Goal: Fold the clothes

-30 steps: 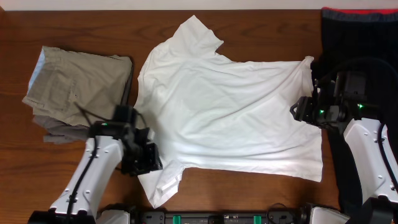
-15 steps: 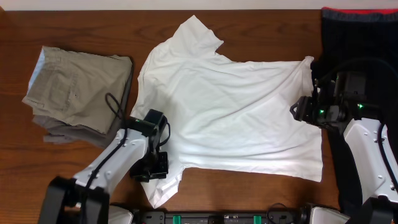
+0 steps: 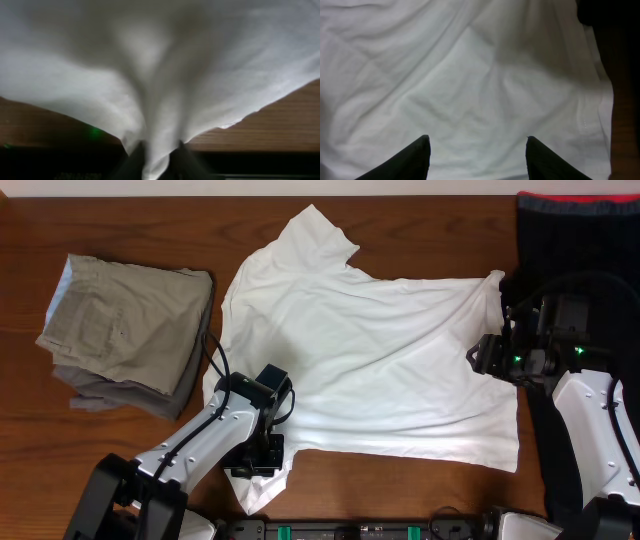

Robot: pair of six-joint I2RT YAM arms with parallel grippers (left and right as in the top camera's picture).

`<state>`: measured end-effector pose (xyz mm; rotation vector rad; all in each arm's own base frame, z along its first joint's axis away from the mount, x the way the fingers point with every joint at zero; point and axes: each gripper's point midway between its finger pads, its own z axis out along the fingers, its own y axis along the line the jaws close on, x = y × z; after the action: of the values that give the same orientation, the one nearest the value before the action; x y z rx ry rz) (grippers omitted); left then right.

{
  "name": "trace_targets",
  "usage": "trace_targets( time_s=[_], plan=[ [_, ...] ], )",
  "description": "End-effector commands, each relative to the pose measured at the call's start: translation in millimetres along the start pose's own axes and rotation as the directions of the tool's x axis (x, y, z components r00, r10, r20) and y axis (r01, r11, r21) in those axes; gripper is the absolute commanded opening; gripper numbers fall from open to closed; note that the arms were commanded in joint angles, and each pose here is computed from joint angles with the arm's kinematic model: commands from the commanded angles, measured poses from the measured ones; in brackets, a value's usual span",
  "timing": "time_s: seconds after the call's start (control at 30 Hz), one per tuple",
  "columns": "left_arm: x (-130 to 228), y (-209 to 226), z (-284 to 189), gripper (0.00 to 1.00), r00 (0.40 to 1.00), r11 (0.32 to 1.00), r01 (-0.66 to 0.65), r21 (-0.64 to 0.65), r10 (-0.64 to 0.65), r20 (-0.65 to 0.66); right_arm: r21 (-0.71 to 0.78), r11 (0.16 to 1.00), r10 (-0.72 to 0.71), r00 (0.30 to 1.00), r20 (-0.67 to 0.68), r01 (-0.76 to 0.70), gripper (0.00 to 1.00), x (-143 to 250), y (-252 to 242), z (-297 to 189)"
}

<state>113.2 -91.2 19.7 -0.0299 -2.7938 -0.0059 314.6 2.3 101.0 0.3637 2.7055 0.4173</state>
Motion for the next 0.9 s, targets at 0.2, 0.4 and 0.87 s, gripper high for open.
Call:
trace_targets(
  time_s=[0.2, 0.4, 0.87],
  plan=[
    [-8, -14, -48, 0.06, 0.998, 0.998, -0.065, 0.015, 0.064, 0.024, -0.017, 1.000, -0.017, 1.000, 0.025, 0.018, 0.59, -7, 4, -2],
    [-43, -26, -81, 0.06, 0.975, 0.992, -0.127, 0.016, 0.121, 0.187, -0.017, 1.000, -0.017, 0.999, 0.026, 0.018, 0.60, -7, 4, -3],
    [-88, -8, -90, 0.06, 0.927, 0.987, -0.113, -0.116, 0.147, 0.347, -0.018, 1.000, -0.018, 0.999, 0.027, 0.018, 0.60, -8, 4, -3]
  ],
)
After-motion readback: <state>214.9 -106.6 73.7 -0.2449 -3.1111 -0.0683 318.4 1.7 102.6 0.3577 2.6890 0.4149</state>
